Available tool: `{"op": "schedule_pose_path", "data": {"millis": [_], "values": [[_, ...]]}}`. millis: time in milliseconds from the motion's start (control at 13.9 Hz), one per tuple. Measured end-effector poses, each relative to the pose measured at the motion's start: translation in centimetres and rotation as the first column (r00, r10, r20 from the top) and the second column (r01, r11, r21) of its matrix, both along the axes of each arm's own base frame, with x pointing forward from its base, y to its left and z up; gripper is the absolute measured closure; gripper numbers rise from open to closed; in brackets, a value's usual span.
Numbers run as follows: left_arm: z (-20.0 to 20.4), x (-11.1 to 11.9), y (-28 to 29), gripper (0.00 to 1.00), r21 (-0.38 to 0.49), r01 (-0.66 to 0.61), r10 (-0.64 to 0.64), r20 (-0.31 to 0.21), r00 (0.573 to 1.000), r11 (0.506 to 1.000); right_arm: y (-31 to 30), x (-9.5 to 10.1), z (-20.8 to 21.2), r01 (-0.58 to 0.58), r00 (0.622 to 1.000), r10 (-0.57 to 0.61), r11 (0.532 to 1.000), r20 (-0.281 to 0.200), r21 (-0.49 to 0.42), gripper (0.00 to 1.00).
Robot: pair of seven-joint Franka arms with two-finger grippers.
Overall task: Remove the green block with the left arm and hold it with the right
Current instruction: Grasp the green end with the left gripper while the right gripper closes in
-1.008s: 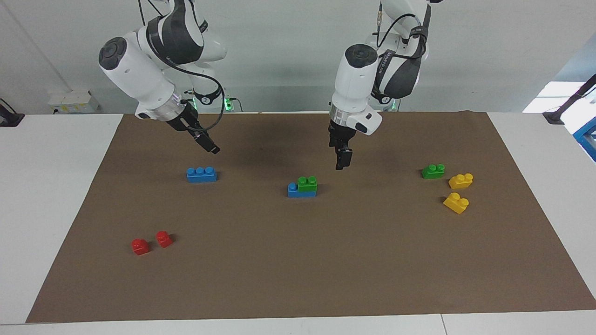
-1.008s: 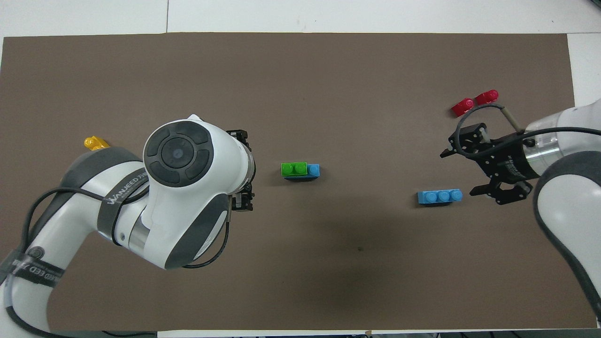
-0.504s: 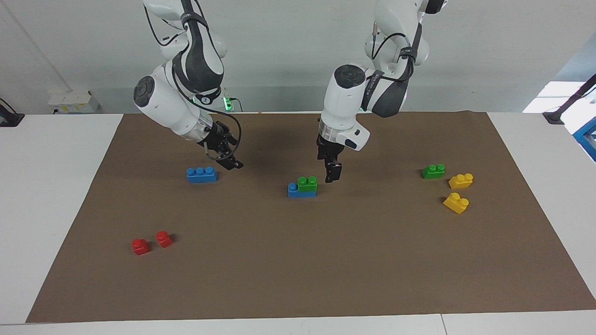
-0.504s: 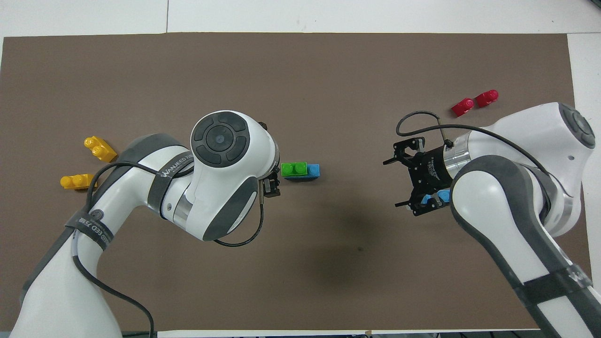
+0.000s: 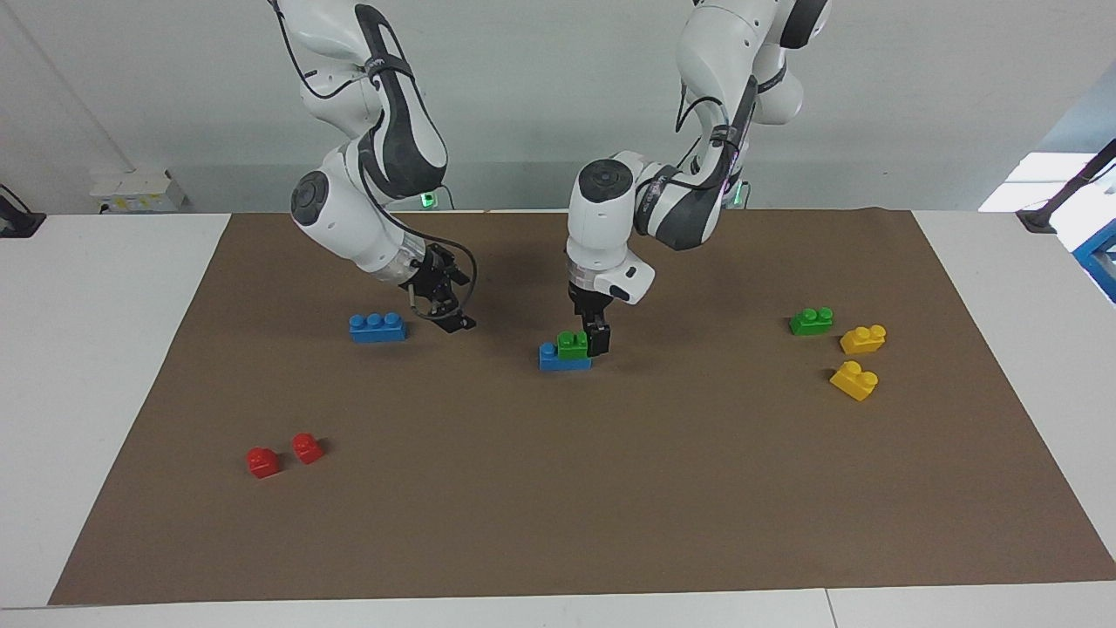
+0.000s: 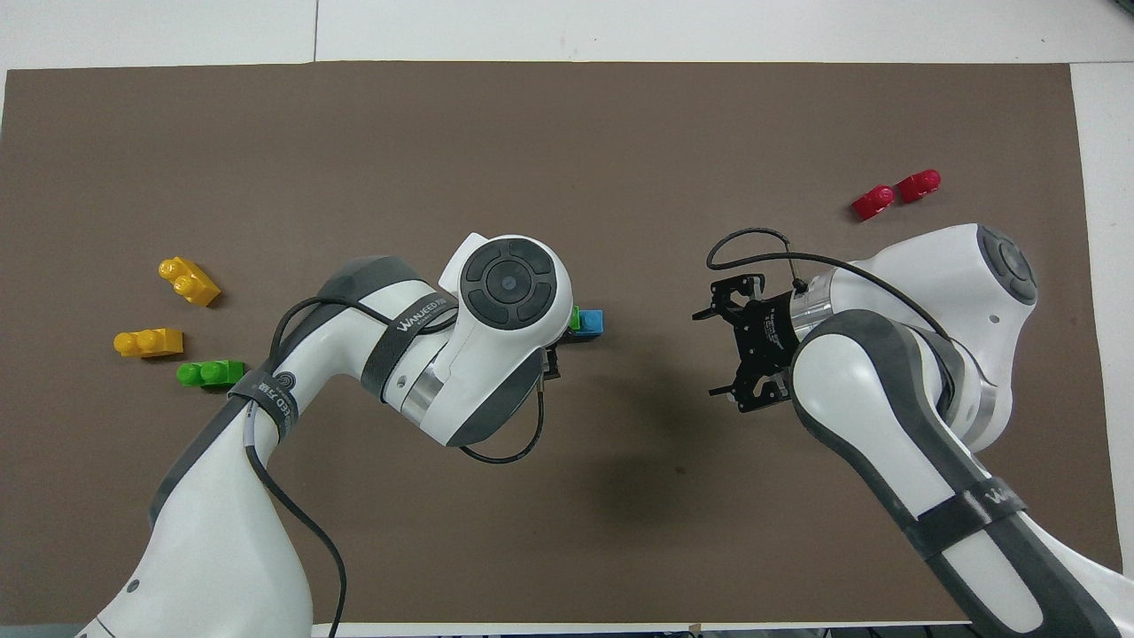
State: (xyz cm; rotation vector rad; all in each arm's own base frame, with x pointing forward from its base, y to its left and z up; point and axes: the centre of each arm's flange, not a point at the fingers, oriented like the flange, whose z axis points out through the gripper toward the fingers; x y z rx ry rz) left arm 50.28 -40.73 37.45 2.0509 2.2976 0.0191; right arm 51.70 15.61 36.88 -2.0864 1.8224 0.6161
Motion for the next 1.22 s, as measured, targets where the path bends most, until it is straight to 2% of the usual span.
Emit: {"op": "schedule_pose_path", "data": {"millis": [576,1224], "values": [[-1.6,0.6,0.1,0.0,0.001,-0.003,0.003,0.0,1.0,1.0,3.1,0.4,-2.5,0.001,0.998,-0.001,1.0,0.058,0.002,0.0],[-2.5,0.4,0.1,0.0,0.0,-0.017,0.017,-0.003,1.0,1.0,6.0,0.2,-6.9,-0.003,0.997,0.002,1.0,0.08,0.021,0.0]]}}
